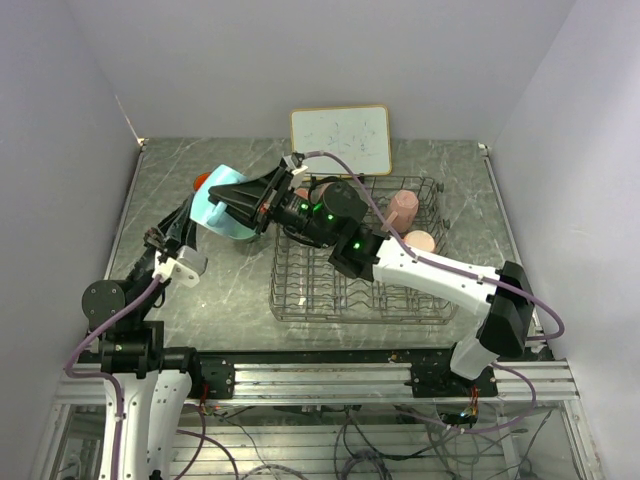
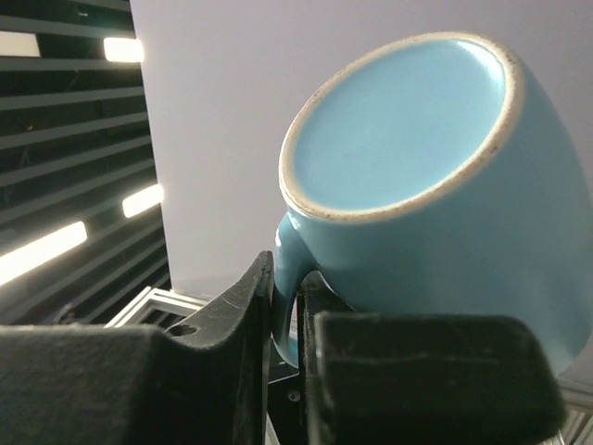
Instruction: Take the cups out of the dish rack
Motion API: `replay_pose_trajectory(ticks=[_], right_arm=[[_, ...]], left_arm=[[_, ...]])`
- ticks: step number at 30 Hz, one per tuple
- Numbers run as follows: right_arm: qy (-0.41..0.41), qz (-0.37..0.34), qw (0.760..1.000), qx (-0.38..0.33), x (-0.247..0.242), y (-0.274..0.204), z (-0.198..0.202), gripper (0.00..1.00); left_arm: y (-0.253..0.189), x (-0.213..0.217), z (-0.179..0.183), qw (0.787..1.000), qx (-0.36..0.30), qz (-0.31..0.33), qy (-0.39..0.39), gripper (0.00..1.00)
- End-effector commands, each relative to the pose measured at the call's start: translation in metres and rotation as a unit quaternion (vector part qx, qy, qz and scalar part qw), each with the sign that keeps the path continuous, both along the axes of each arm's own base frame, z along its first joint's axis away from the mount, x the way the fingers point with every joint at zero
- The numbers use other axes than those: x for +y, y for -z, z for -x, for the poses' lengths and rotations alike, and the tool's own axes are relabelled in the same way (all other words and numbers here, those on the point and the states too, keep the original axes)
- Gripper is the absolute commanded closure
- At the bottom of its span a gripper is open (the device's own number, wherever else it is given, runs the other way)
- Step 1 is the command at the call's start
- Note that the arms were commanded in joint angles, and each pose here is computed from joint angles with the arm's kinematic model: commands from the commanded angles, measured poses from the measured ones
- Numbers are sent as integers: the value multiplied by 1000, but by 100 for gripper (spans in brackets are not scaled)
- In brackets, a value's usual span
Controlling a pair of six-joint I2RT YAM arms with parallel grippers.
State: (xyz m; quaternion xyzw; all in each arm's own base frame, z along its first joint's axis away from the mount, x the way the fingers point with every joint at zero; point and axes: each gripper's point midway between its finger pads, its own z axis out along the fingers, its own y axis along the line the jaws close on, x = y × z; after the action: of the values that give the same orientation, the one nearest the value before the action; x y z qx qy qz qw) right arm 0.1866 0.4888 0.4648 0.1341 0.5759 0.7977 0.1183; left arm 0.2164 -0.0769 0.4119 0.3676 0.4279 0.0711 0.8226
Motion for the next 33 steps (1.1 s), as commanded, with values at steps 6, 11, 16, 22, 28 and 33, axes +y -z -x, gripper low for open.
replay_pose_trajectory(ticks=[6, 11, 16, 22, 28, 33], right_arm=[[-19, 134, 988, -77, -18, 46, -15, 34], [52, 218, 972, -73, -79, 90, -52, 15], [116, 285, 949, -69, -140, 118, -74, 13], [178, 382, 903, -83, -198, 142, -95, 11], [214, 464, 854, -95, -235, 161, -101, 8], [228, 491, 834, -101, -251, 169, -103, 7]], left_arm=[[2, 22, -27, 993, 97, 8, -63, 93], [19, 70, -74, 950, 238, 54, -197, 93], [58, 109, -112, 873, 371, 58, -313, 93], [130, 132, -142, 773, 510, 56, -374, 93], [188, 155, -164, 689, 612, 92, -378, 93], [219, 174, -182, 654, 635, 91, -401, 93]])
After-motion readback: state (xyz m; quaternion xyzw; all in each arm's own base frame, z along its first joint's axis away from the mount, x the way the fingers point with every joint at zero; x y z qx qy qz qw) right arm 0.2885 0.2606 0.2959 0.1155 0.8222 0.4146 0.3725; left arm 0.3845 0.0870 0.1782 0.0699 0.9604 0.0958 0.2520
